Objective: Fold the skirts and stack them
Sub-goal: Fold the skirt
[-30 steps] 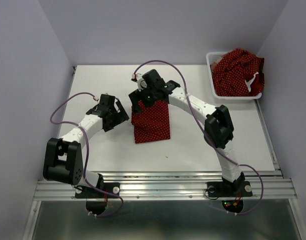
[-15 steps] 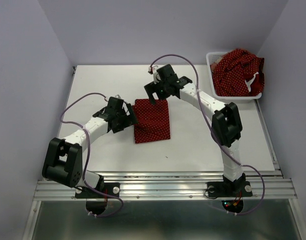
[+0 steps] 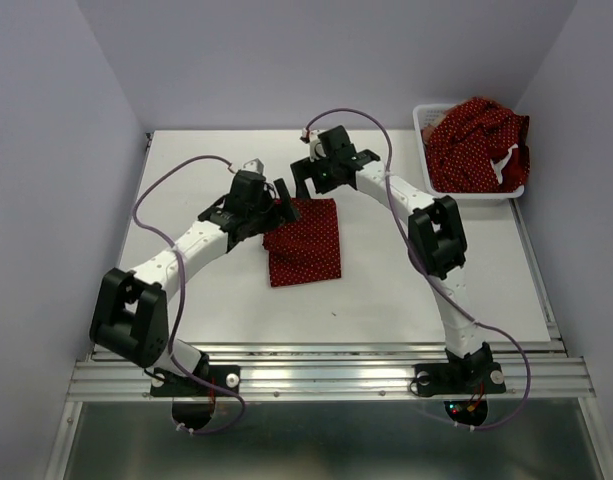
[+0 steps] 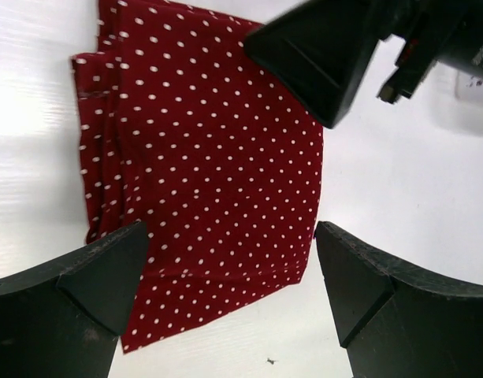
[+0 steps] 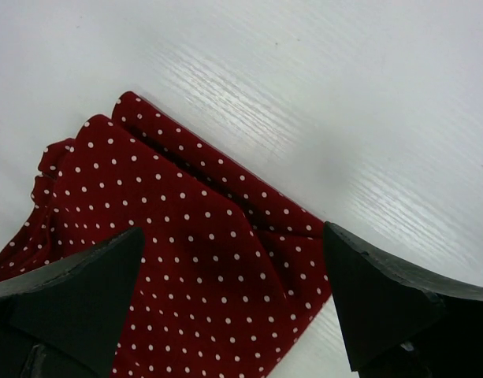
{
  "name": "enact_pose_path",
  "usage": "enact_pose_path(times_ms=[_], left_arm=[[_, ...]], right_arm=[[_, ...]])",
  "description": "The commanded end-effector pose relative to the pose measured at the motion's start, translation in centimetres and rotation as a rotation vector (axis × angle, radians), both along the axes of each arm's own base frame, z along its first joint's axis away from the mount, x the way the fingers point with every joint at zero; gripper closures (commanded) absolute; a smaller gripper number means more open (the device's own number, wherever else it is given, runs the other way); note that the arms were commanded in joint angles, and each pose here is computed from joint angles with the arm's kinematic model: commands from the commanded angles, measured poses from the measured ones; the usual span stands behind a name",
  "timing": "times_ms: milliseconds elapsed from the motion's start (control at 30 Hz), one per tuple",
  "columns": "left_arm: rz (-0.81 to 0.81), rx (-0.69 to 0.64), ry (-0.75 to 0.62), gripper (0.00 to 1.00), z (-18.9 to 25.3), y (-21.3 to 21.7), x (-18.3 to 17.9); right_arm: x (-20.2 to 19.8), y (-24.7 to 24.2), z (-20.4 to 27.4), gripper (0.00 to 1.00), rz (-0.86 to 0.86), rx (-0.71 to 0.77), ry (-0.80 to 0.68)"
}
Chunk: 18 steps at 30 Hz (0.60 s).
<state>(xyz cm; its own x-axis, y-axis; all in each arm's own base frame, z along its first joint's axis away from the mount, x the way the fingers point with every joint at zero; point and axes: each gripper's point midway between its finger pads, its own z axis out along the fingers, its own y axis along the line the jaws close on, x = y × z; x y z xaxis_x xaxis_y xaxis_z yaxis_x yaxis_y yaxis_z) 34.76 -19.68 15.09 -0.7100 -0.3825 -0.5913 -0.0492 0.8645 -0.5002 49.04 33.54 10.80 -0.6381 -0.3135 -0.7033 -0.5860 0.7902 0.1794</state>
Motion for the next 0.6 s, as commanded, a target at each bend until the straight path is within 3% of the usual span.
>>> enact_pose_path(times_ms=[0,167,400,567], left_arm=[[-0.14,-0.001,0.053,0.01,-2.2,-3.1,-0.1],[-0.198,-0.006,0.166,0.01,-7.5,-3.7,-2.8],[-0.184,0.044,0.267,0.01,-11.7,-2.3,-5.0],[-0.143,0.108,0.287,0.01,-12.5,-1.3,-4.5]], right_arm=[[1.8,2.2,1.5,0.0,0.02,0.091,-0.049],[1.3,2.1,-1.2,0.0,0.01,0.076,0.007],[-1.2,2.6,-2.9,0.0,0.065,0.112,0.105],[-2.8,2.6,-4.0,0.0,0.087,0.128,0.163]])
